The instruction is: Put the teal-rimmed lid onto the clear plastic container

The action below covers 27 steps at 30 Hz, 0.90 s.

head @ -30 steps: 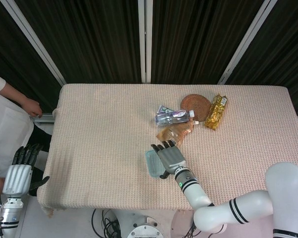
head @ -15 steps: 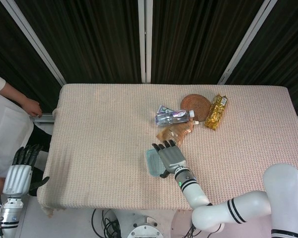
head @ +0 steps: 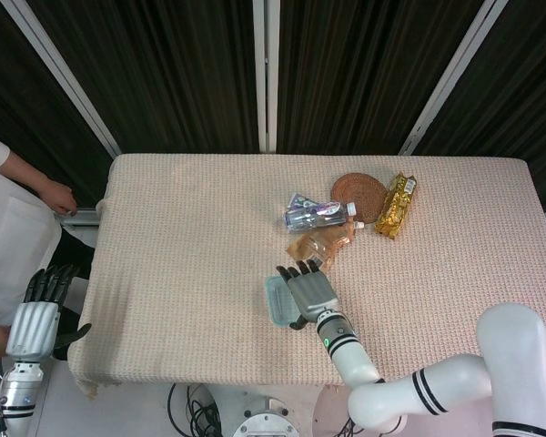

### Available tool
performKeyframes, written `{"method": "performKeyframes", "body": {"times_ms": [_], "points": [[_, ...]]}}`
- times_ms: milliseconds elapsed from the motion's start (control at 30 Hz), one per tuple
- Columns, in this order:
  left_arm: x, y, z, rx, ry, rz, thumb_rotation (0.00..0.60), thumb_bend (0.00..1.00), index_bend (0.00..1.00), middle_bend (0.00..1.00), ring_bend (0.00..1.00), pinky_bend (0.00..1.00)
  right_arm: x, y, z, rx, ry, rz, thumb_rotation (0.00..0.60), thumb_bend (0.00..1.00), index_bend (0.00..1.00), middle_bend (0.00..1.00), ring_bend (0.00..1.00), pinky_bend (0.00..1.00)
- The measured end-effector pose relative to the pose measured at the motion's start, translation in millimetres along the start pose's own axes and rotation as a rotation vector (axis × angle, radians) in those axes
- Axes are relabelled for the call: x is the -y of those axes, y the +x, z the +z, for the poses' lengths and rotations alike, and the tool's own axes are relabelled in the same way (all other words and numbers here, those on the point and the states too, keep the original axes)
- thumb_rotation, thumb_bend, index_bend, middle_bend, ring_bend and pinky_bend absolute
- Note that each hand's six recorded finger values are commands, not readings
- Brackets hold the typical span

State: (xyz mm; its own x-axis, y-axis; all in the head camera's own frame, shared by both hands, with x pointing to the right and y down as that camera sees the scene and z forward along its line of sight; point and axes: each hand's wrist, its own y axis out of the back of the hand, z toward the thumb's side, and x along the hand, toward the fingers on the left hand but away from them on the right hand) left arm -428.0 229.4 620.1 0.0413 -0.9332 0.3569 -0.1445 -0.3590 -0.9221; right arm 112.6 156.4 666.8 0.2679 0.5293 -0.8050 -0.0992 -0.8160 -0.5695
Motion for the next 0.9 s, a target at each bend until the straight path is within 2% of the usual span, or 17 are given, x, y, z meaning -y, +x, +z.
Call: {"method": "performKeyframes", "body": {"times_ms": [267, 333, 467, 567, 900], "points": [[1.2, -0.3, -0.5, 0.003, -0.003, 0.000, 0.600, 0.00, 0.11, 0.07, 0.00, 0.00, 2.3, 2.8, -4.6, 0.014, -0.002, -0.006, 0.600, 0.09, 0.00, 0.36, 0.00, 0.00], [1.5, -0.3, -0.2, 0.004, -0.004, 0.000, 0.600, 0.00, 0.11, 0.07, 0.00, 0.00, 2.9, 2.3, -4.6, 0.011, -0.001, -0.007, 0.600, 0.08, 0.00, 0.33, 0.00, 0.00], [1.5, -1.0, -0.8, 0.001, -0.004, 0.001, 0.600, 0.00, 0.11, 0.07, 0.00, 0.00, 4.0, 1.1, -3.3, 0.003, 0.002, -0.008, 0.600, 0.01, 0.00, 0.18, 0.00, 0.00], [1.1, -1.6, -1.1, 0.000, -0.005, 0.003, 0.600, 0.00, 0.11, 0.07, 0.00, 0.00, 3.6, 0.9, -2.0, -0.004, 0.005, -0.012, 0.600, 0.00, 0.00, 0.10, 0.00, 0.00], [0.5, -0.9, 0.9, 0.003, -0.002, 0.003, 0.600, 0.00, 0.11, 0.07, 0.00, 0.00, 3.4, 5.6, -2.5, -0.023, 0.019, -0.011, 0.600, 0.00, 0.00, 0.02, 0.00, 0.00]]}}
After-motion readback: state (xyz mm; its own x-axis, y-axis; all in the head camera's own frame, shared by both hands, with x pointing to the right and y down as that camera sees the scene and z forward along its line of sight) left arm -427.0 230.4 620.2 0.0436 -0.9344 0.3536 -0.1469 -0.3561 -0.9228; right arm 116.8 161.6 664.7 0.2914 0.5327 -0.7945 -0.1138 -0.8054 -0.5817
